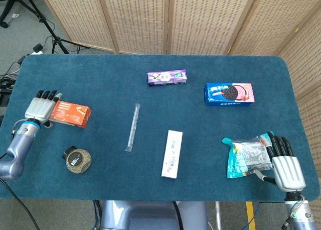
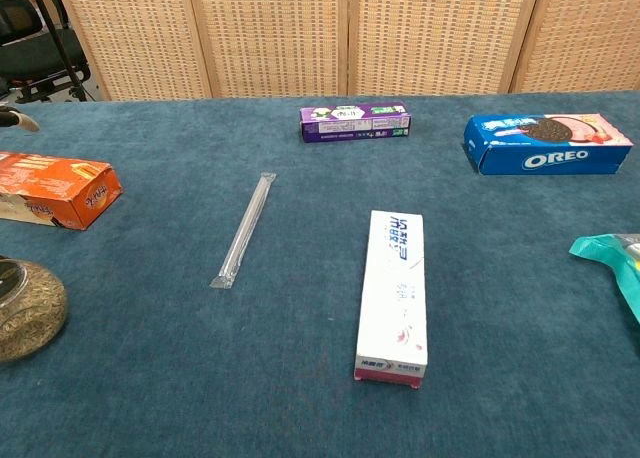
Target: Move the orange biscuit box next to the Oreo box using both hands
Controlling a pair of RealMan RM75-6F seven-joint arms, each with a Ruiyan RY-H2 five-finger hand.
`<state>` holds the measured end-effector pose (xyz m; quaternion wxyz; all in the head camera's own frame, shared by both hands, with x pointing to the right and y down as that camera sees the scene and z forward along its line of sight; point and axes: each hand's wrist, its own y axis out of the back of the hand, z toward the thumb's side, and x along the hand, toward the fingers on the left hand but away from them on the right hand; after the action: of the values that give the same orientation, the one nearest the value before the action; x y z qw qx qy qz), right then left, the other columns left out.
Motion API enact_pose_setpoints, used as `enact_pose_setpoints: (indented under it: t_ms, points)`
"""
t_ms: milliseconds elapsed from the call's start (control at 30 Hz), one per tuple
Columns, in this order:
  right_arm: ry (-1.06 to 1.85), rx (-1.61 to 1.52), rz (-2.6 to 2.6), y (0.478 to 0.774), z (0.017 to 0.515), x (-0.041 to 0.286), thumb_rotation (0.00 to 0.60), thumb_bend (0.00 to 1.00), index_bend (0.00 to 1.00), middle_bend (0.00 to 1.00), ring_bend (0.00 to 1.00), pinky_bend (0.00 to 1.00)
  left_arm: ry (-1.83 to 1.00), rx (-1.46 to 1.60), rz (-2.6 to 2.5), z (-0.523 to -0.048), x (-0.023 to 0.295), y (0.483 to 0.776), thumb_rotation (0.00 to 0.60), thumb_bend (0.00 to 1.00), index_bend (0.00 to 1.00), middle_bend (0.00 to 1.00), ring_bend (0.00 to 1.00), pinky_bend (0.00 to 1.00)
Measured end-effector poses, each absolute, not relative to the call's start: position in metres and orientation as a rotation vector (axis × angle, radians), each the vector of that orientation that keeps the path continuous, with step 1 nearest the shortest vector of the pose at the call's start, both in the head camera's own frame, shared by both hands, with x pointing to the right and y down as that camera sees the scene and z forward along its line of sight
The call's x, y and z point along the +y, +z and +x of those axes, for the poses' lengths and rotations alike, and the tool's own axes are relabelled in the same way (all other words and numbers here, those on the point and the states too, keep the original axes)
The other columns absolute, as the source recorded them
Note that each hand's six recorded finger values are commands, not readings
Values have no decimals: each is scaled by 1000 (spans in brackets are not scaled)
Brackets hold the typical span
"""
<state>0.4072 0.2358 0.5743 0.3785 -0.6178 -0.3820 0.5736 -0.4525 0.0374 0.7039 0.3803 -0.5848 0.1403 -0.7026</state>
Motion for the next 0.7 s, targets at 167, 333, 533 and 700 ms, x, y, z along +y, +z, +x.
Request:
enact_pose_setpoints:
  t_ms: [167, 333, 533, 700]
  points:
    - [1464, -982, -1578, 573, 408, 235, 600, 70, 0, 0, 0, 0, -1798, 354, -1509, -446, 36, 709, 600, 76, 47, 0, 0, 0]
    - [1460, -990, -1577, 572, 409, 235, 600, 69, 0, 0, 0, 0, -1808, 338, -1515, -443, 41, 714, 600, 81, 47, 0, 0, 0]
    - [1456, -992, -1578, 571, 409, 235, 600, 66, 0, 0, 0, 0, -1837, 314, -1508, -448, 47, 719, 600, 104, 58, 0, 0, 0]
    - [1457, -987, -1581, 571, 408, 236, 600, 66, 0, 0, 0, 0, -1850, 306, -1501, -450, 51, 723, 600, 143, 101, 0, 0, 0]
